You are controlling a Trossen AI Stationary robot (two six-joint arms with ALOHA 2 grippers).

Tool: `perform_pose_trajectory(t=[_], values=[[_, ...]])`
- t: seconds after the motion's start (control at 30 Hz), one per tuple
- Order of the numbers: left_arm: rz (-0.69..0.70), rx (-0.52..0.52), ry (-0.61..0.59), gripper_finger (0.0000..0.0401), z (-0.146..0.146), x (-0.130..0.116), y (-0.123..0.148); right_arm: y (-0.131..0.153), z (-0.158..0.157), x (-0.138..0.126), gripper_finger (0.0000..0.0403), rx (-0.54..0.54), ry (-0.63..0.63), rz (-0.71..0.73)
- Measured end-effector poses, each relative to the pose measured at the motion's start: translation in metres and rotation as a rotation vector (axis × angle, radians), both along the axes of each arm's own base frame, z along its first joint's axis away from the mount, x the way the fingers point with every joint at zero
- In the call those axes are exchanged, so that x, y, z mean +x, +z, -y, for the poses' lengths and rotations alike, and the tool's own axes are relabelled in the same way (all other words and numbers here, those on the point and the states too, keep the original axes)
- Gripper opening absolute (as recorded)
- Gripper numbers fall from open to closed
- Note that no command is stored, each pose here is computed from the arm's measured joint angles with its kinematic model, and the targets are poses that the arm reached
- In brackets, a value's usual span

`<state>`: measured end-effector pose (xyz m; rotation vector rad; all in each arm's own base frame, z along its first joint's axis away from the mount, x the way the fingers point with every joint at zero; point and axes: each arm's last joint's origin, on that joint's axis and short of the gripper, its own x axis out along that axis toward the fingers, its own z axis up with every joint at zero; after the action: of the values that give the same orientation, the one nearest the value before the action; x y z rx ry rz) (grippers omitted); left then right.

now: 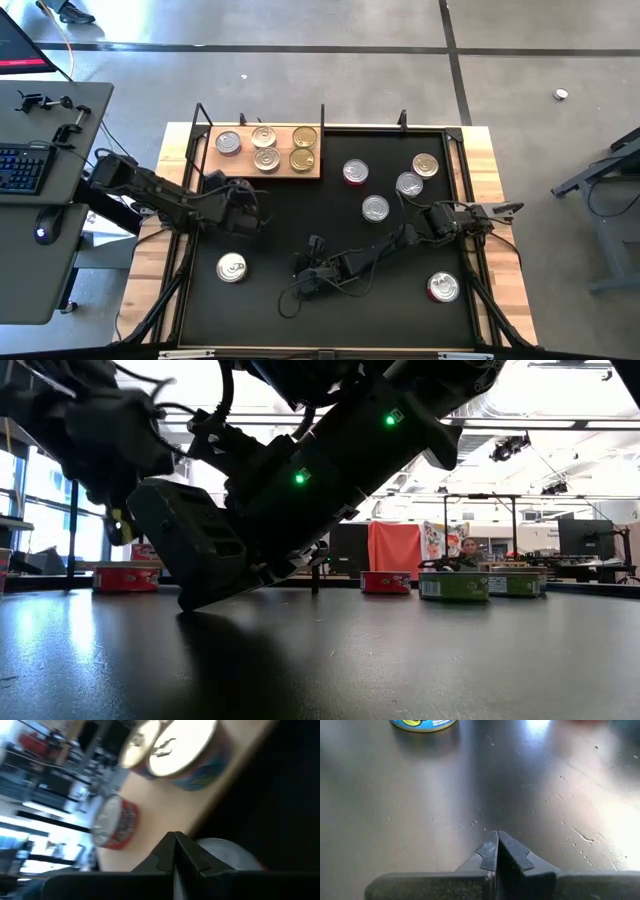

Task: Stack canned seafood by type on shelf
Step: Put the red tuna can on the shelf aligned with the other red tuna can

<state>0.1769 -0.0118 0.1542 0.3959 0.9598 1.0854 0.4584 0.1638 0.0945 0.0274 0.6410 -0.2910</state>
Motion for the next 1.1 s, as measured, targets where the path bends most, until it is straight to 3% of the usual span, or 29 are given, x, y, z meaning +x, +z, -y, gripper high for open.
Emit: perform_pose_trajectory(t=[0.1,0.23,0.5,0.63,0.83,1.1], values=[[0.069,-0.068,-0.017,0.002,0.01,0.0,0.003,0.0,0.0,0.0,0.0,0.0,0.0,0.0],[0.157,-0.141,-0.004,0.0071,0.017,-0.007,0.0,0.0,0.0,0.0,0.0,0.0,0.0,0.0],[0.331,-0.251,0.038,0.02,0.009,-0.022,-0.031,0.0,0.0,0.0,0.0,0.0,0.0,0.0],[0.366,-0.284,0.028,0.0233,0.003,-0.026,-0.044,0.0,0.0,0.0,0.0,0.0,0.0,0.0],[0.355,-0.252,0.032,0.0213,-0.007,-0.035,-0.058,0.0,0.0,0.0,0.0,0.0,0.0,0.0],[0.315,-0.255,-0.028,0.0116,-0.007,-0.041,-0.066,0.0,0.0,0.0,0.0,0.003,0.001,0.006]])
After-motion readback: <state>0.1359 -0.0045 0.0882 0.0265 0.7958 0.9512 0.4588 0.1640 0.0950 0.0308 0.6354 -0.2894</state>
